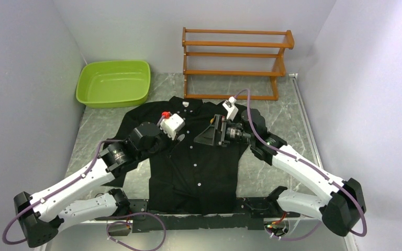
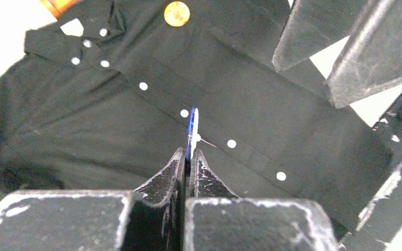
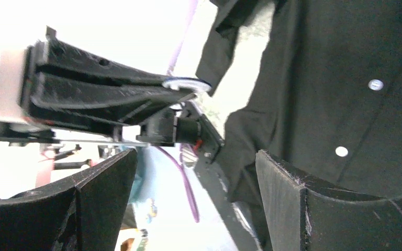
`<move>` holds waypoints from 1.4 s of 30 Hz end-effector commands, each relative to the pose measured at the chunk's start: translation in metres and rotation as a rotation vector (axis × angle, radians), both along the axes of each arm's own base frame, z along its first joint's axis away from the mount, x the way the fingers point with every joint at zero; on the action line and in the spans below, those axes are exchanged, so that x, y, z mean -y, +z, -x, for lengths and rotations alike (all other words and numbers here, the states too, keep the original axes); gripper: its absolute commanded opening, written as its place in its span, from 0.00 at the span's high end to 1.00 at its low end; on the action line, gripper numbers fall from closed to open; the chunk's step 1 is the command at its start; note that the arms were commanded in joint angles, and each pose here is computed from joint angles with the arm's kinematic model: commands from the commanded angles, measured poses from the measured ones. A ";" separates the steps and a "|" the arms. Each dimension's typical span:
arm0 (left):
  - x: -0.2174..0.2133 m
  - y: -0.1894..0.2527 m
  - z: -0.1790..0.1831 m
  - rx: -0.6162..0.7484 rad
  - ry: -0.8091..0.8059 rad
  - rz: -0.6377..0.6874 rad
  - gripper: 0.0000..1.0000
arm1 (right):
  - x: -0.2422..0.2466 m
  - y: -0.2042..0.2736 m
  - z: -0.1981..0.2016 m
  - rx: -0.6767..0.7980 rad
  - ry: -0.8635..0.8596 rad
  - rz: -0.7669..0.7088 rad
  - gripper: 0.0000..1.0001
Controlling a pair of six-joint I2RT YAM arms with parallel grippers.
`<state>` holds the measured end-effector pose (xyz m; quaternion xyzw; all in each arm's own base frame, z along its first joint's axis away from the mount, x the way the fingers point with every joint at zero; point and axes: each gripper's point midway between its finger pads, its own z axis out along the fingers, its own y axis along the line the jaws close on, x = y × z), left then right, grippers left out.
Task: Pin the brooch onto the clothing
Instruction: Adjust the brooch.
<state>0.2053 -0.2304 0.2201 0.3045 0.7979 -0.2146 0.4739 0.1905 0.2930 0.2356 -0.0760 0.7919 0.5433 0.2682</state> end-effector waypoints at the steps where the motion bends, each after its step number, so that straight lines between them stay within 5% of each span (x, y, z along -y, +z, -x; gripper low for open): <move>1: -0.004 0.025 -0.017 0.264 -0.039 -0.080 0.98 | -0.017 0.046 -0.004 -0.050 0.046 -0.107 0.16; 7: 0.004 0.043 -0.022 0.499 -0.137 -0.130 0.97 | -0.033 0.041 -0.006 -0.156 0.095 -0.172 0.27; 11: 0.010 0.041 -0.023 0.555 -0.203 -0.209 0.97 | -0.042 0.040 -0.004 -0.184 0.161 -0.216 0.37; 17: 0.011 0.036 -0.024 0.609 -0.240 -0.331 0.97 | -0.047 0.036 -0.007 -0.199 0.179 -0.207 0.39; 23: 0.010 0.033 -0.024 0.630 -0.259 -0.409 0.97 | -0.053 0.035 -0.012 -0.215 0.190 -0.233 0.53; 26: 0.010 0.030 -0.023 0.635 -0.267 -0.440 0.97 | -0.056 0.032 -0.014 -0.231 0.200 -0.227 0.68; 37: 0.011 0.021 -0.023 0.644 -0.293 -0.514 0.97 | -0.059 0.020 -0.018 -0.276 0.201 -0.219 0.74; 42: 0.009 0.018 -0.023 0.640 -0.297 -0.545 0.97 | -0.050 0.019 -0.021 -0.297 0.188 -0.269 0.62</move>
